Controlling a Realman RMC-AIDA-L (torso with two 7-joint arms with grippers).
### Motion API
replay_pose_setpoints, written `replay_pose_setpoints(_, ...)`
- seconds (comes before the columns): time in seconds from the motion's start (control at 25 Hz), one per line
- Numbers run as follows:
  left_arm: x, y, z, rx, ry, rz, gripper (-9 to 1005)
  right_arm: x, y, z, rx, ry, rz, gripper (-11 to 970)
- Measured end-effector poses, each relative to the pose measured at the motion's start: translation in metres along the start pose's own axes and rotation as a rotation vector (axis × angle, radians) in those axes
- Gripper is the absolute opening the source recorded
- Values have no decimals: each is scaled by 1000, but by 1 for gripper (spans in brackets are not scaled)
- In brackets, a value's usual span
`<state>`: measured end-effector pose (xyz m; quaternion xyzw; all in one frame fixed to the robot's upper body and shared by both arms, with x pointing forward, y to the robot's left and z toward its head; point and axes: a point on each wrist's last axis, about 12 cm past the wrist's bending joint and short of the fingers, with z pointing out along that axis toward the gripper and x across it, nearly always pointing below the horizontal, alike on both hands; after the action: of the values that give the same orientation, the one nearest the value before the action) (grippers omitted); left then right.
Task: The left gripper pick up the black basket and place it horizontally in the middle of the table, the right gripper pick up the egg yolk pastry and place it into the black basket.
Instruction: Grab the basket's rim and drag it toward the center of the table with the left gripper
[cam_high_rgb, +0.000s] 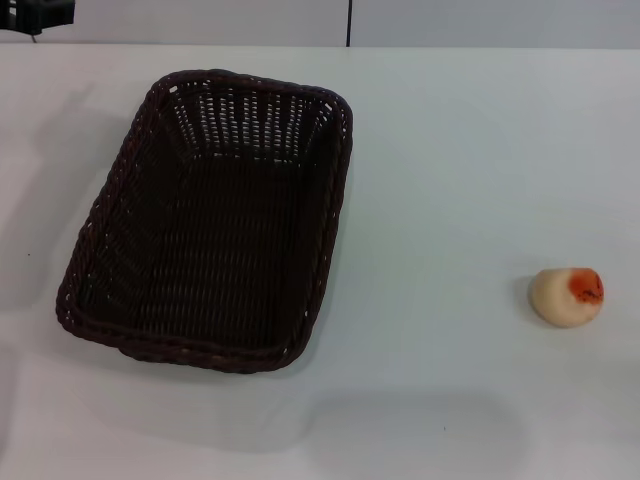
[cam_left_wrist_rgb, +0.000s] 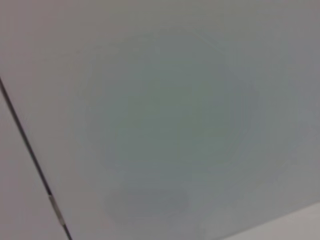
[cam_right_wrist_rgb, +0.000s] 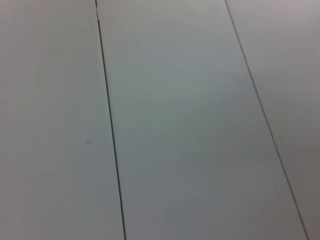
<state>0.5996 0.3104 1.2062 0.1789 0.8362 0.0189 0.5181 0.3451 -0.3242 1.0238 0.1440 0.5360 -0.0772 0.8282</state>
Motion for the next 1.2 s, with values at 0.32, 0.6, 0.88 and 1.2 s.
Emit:
replay_pose_setpoints(0.32, -10, -4, -15, 82, 76, 22, 767, 0, 0, -1, -3, 3, 0, 779)
replay_pose_setpoints(0.6, -17, -10, -26, 170, 172, 18, 753, 0, 1, -1, -9, 7, 2, 778)
replay_pose_setpoints(0.88, -16, -23, -22, 141, 338, 73, 739, 0, 1, -1, -11, 9, 3, 776)
replay_pose_setpoints(1.2, -18, -42, -19, 175, 436, 73, 723, 1, 1, -2, -10, 11, 2, 775)
